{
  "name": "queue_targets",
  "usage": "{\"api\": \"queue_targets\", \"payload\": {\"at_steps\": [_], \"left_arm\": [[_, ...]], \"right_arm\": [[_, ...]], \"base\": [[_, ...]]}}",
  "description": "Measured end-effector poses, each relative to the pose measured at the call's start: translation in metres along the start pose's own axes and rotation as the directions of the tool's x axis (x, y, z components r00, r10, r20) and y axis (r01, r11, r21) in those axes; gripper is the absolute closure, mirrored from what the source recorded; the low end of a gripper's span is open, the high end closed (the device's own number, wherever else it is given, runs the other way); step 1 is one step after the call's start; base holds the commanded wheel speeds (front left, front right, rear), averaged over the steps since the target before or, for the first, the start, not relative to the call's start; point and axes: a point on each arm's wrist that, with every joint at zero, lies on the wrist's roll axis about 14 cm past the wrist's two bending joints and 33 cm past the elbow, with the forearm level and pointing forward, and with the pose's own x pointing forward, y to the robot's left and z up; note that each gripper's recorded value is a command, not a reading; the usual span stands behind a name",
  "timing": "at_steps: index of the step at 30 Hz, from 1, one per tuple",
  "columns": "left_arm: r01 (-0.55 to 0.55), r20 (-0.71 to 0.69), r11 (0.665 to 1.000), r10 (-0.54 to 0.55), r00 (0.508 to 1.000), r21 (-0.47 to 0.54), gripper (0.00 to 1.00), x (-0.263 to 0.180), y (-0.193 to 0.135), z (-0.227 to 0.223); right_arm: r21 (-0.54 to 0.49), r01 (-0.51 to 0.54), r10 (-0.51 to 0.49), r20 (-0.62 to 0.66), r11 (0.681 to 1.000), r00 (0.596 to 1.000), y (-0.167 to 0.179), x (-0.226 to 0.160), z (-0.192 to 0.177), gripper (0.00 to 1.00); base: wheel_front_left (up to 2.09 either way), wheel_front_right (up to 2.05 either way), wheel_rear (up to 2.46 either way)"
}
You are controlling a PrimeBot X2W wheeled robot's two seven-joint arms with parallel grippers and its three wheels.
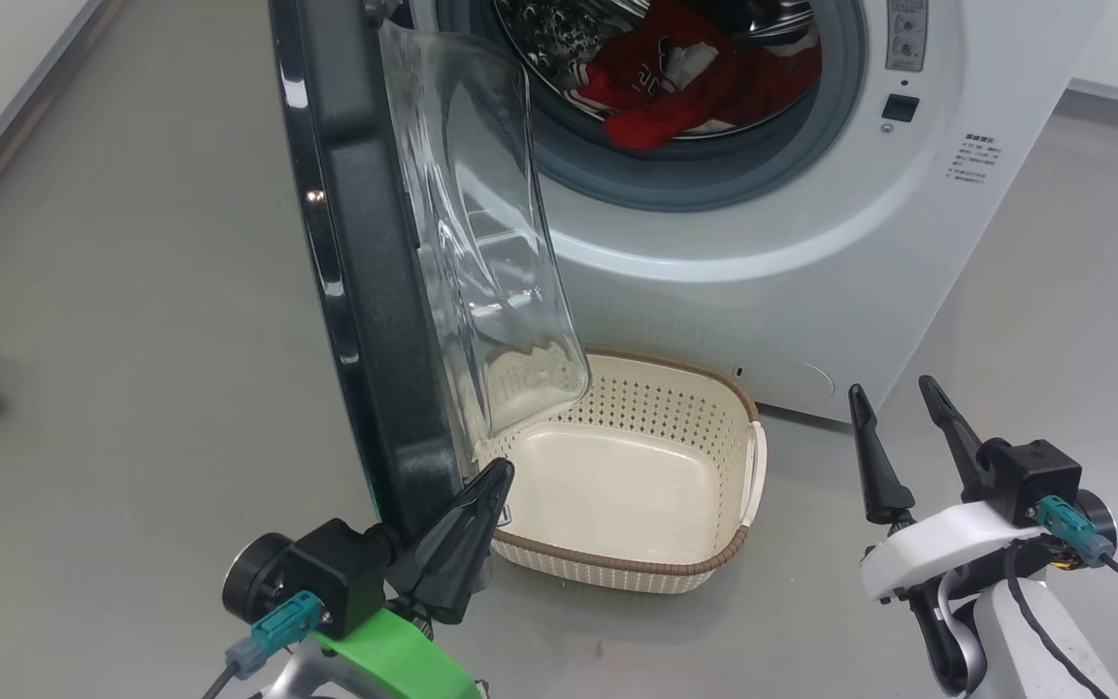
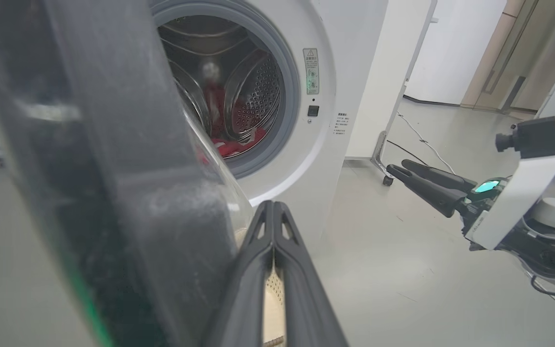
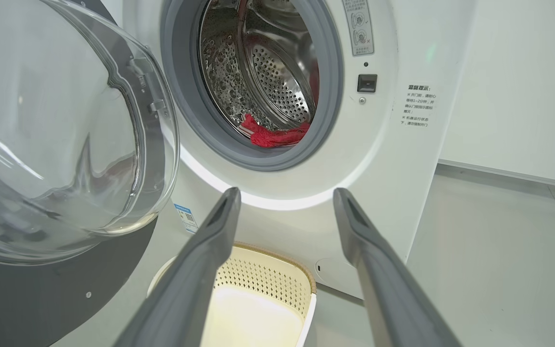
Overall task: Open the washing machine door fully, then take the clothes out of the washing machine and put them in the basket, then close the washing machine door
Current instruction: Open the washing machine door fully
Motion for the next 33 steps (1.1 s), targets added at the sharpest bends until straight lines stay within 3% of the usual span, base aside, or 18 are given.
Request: {"api": "queue_targets", "payload": {"at_steps": [19,33], "left_arm": [[-0.207,0.056,0.978,0.207,0.977,0.004,1.00,-0.017,0.048,0.009],[-0.406,0.122,0.914,0.402,0.908,0.015,1.00,-0.041,0.109,0.023]], "right_arm": [[-0.003,-0.015,0.015,0.003,1.000,1.000,0.006,0.004,0.002,0.00],[-0.001,-0.031,0.031,-0.004,1.000,1.000,0.010,0.007,-0.001,0.00]], "base": [[0.00,0.00,0.00],[0.00,0.00,0.00]]}}
